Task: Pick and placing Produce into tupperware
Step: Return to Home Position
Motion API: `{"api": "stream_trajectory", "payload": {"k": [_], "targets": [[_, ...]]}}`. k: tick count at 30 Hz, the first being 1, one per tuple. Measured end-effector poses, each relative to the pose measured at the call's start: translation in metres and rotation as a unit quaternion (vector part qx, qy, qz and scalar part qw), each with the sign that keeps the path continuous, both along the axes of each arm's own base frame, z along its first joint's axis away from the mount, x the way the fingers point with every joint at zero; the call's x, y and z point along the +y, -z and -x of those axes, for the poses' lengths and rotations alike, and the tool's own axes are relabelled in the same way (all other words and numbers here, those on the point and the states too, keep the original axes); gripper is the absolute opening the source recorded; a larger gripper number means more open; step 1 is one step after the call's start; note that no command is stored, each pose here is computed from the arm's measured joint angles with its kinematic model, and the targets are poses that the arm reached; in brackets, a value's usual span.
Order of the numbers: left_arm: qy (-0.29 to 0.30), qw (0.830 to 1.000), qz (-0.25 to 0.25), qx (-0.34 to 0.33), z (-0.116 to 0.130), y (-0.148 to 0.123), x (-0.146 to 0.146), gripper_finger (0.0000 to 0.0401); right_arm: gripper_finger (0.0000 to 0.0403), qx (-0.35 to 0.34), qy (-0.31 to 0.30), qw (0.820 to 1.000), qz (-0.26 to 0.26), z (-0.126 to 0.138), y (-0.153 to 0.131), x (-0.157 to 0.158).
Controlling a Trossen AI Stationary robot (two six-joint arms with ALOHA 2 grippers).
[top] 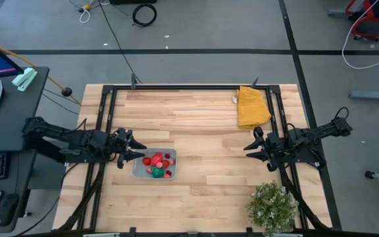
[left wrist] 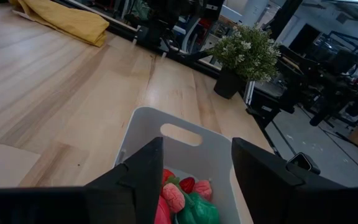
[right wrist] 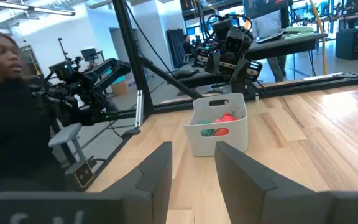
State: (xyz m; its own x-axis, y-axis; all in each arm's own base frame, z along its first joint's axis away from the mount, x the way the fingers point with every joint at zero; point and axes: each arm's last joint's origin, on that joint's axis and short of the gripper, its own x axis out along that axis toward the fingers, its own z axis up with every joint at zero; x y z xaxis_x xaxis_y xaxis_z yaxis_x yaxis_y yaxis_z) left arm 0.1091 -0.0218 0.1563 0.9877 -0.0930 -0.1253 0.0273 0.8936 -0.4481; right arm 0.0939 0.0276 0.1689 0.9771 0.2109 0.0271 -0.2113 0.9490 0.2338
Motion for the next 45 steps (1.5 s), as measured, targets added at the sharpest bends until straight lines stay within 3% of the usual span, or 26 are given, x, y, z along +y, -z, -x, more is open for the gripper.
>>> {"api": "stream_trajectory", "payload": {"k": [45], "targets": [[0.000,1.000,0.000,0.000,0.0000,0.0000,0.0000,0.0193,0.0130,0.000,0.000,1.000,0.000,0.0000,0.0000,0.0000]]}}
